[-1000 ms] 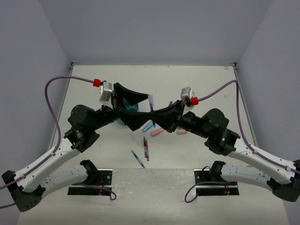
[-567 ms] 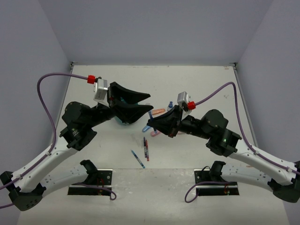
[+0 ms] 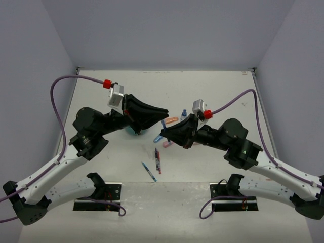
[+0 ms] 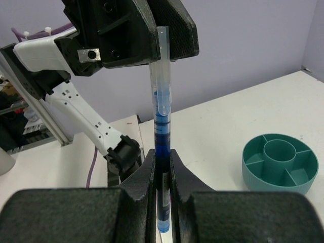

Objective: Sort the stationery into containers
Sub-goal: Close the pen cap on the pen.

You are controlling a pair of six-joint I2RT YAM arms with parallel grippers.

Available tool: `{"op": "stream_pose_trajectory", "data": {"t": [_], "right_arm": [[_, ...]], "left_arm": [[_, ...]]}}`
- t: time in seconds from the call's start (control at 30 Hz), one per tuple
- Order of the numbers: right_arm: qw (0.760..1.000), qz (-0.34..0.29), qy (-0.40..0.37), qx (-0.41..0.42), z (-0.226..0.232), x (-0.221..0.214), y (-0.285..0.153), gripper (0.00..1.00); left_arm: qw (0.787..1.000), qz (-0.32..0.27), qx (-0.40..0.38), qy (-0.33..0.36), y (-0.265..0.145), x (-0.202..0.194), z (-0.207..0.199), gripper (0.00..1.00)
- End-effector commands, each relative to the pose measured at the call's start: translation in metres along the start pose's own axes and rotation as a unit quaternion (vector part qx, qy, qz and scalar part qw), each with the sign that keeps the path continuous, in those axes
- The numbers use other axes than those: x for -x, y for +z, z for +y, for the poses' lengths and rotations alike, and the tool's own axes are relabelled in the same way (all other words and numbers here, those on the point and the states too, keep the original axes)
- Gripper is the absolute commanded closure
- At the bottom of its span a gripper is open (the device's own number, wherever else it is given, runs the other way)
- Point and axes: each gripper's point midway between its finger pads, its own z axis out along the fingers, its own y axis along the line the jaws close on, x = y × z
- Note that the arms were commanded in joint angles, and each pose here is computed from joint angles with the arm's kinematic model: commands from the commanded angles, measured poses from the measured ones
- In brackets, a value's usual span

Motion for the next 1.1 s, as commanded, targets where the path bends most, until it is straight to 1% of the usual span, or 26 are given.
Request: {"op": "stream_pose_trajectory", "data": {"t": [0.0,0.13,0.23,0.37,0.5,0.6,0.67,0.73,0.83,0.87,0.9,0.93,1.0,1.03,1.07], "right_arm": [[0.994,-0.109,-0.022,-0.019,0.005,0.077,-0.002,1.0],[0.987,-0.152,-0.047,-0.022,0.009,0.119,-0.001,1.0],[0.981,-0.181,-0.061,-0.027,0.01,0.149,0.0,1.0],[0.975,-0.209,-0.075,-0.018,0.013,0.189,0.002,1.0],[0.968,-0.237,-0.084,-0.022,0.013,0.22,-0.006,1.0],[0.97,-0.228,-0.077,-0.022,0.007,0.211,-0.006,1.0],[0.977,-0.201,-0.076,-0.015,0.002,0.186,0.0,1.0],[0.984,-0.164,-0.074,0.014,0.003,0.148,0.004,1.0],[0.987,-0.131,-0.07,0.054,0.011,0.111,0.0,1.0],[0.988,-0.122,-0.066,0.065,0.014,0.1,-0.003,1.0],[0.99,-0.111,-0.058,0.072,0.016,0.086,-0.007,1.0],[0.99,-0.107,-0.056,0.078,0.018,0.082,-0.009,1.0],[0.992,-0.091,-0.047,0.077,0.016,0.069,-0.011,1.0],[0.992,-0.082,-0.045,0.079,0.017,0.064,-0.012,1.0],[0.993,-0.074,-0.044,0.084,0.018,0.061,-0.012,1.0]], "left_arm": [[0.997,0.035,0.003,-0.066,0.001,-0.035,0.01,1.0],[0.989,0.066,0.042,-0.121,0.0,-0.077,0.032,1.0],[0.985,0.082,0.053,-0.141,0.001,-0.101,0.033,1.0],[0.984,0.096,0.06,-0.141,0.005,-0.123,0.024,1.0],[0.98,0.11,0.089,-0.142,-0.001,-0.139,0.026,1.0],[0.978,0.112,0.102,-0.14,-0.01,-0.144,0.029,1.0],[0.98,0.104,0.116,-0.127,-0.012,-0.136,0.032,1.0],[0.981,0.089,0.14,-0.106,-0.014,-0.115,0.035,1.0],[0.979,0.072,0.177,-0.076,-0.013,-0.079,0.04,1.0],[0.98,0.067,0.177,-0.064,-0.013,-0.07,0.038,0.98],[0.981,0.06,0.176,-0.055,-0.012,-0.058,0.035,0.9],[0.983,0.053,0.168,-0.05,-0.011,-0.048,0.03,0.8],[0.987,0.044,0.153,-0.037,-0.009,-0.033,0.022,0.54],[0.988,0.038,0.144,-0.03,-0.008,-0.025,0.017,0.47],[0.99,0.032,0.137,-0.025,-0.006,-0.017,0.013,0.45]]}}
